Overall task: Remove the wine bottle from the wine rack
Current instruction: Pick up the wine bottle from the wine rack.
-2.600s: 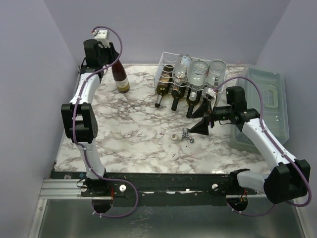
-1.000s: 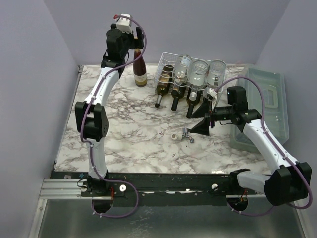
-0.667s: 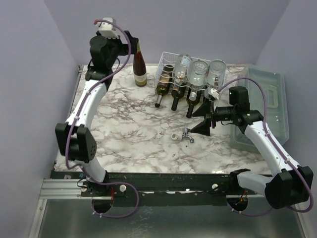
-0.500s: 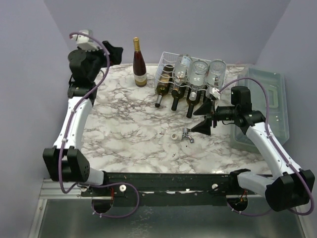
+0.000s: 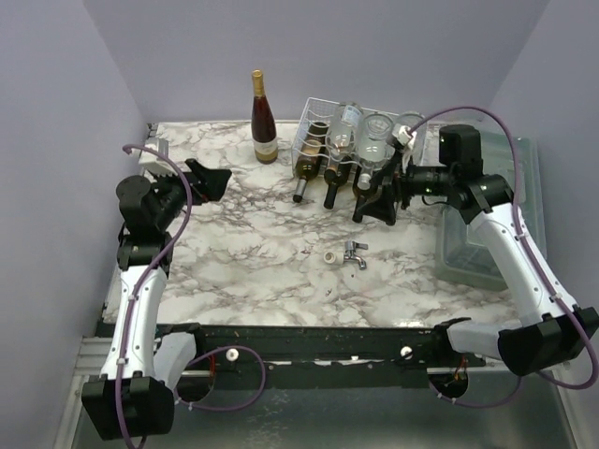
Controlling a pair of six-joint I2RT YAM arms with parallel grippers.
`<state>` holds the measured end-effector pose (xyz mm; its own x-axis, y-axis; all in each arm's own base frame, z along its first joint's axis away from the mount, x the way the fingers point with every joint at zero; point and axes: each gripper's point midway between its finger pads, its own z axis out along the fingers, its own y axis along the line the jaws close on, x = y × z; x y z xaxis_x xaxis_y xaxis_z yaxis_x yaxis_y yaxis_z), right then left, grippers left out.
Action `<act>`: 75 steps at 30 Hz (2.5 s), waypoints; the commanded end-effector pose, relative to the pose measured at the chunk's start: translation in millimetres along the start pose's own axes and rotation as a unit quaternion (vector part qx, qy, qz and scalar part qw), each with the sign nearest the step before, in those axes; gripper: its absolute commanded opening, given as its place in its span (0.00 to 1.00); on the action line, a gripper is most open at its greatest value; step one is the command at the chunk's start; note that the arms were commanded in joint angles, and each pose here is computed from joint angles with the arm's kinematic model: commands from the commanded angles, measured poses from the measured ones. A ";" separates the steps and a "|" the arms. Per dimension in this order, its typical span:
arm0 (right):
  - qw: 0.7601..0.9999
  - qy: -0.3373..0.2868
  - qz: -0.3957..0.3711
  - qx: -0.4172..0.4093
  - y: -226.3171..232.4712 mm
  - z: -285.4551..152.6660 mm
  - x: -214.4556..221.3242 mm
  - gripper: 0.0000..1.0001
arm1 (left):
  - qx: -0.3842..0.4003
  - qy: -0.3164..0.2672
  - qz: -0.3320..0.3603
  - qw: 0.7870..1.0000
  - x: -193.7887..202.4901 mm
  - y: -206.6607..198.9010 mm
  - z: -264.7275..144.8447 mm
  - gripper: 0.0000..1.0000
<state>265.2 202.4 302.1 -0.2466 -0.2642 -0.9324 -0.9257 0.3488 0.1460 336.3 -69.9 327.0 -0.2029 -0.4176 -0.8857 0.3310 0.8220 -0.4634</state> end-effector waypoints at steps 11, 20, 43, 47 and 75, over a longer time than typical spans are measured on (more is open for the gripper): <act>0.980 0.035 0.060 0.187 -80.9 54.6 -46.4 0.99 | -0.031 0.076 0.046 0.996 88.8 22.0 -47.8 0.99; 0.906 -0.017 0.180 0.383 -142.7 80.0 -40.8 0.99 | -0.058 0.064 0.060 0.994 82.3 29.4 -51.2 0.99; 0.803 -0.030 0.358 0.476 -180.4 144.9 36.9 0.82 | -0.065 0.055 0.061 0.995 77.5 28.8 -54.0 0.99; 0.788 -0.028 0.375 0.488 -187.7 151.7 47.1 0.77 | -0.069 0.051 0.063 0.994 76.0 29.6 -55.0 0.99; 0.758 -0.030 0.389 0.522 -209.5 164.7 63.9 0.35 | -0.066 0.045 0.069 0.994 72.5 27.1 -57.1 0.99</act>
<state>484.1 262.6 153.7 -0.5887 0.3967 -0.7043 0.2079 0.9163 0.3424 280.4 -58.4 250.9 -0.2533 -0.2759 -0.9272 0.2499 0.9073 -0.3383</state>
